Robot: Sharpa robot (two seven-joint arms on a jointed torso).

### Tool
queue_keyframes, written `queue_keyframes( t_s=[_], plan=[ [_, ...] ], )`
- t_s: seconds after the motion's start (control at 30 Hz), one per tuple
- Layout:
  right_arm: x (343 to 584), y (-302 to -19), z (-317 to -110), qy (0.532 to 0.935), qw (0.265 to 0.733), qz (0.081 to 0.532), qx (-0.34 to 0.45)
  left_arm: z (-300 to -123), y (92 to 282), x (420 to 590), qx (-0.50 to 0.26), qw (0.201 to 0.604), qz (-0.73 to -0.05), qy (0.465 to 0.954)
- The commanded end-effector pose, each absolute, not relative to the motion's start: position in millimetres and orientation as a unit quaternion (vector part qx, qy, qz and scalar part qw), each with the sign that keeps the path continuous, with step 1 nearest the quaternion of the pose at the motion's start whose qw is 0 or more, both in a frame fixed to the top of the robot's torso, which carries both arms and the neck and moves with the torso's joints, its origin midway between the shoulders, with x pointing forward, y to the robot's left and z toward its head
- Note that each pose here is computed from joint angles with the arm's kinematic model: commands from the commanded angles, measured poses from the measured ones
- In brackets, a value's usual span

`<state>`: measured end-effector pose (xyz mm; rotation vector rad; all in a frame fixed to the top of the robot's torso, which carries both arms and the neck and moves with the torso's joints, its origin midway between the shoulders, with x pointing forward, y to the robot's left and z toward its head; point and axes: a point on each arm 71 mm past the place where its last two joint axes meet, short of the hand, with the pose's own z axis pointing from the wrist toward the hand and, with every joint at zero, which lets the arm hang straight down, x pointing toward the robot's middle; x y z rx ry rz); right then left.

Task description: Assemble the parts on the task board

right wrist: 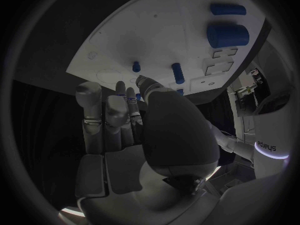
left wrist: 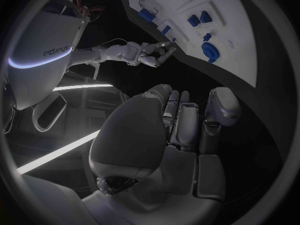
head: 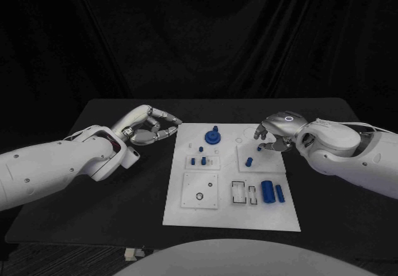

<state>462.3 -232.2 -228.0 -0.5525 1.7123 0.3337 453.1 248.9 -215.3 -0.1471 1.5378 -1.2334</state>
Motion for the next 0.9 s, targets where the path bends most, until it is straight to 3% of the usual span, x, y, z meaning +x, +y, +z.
queue_keyframes(
  t_s=[0.03,0.9],
  plan=[
    [462.5,-233.6,-232.2,0.749,0.603,0.137,-0.237,-215.7,247.5,452.2,-0.061,0.546,-0.526,0.649],
    [463.7,-232.4,-244.6,0.758,0.592,0.134,-0.238,-217.8,247.2,451.4,-0.061,0.543,-0.527,0.651]
  ],
)
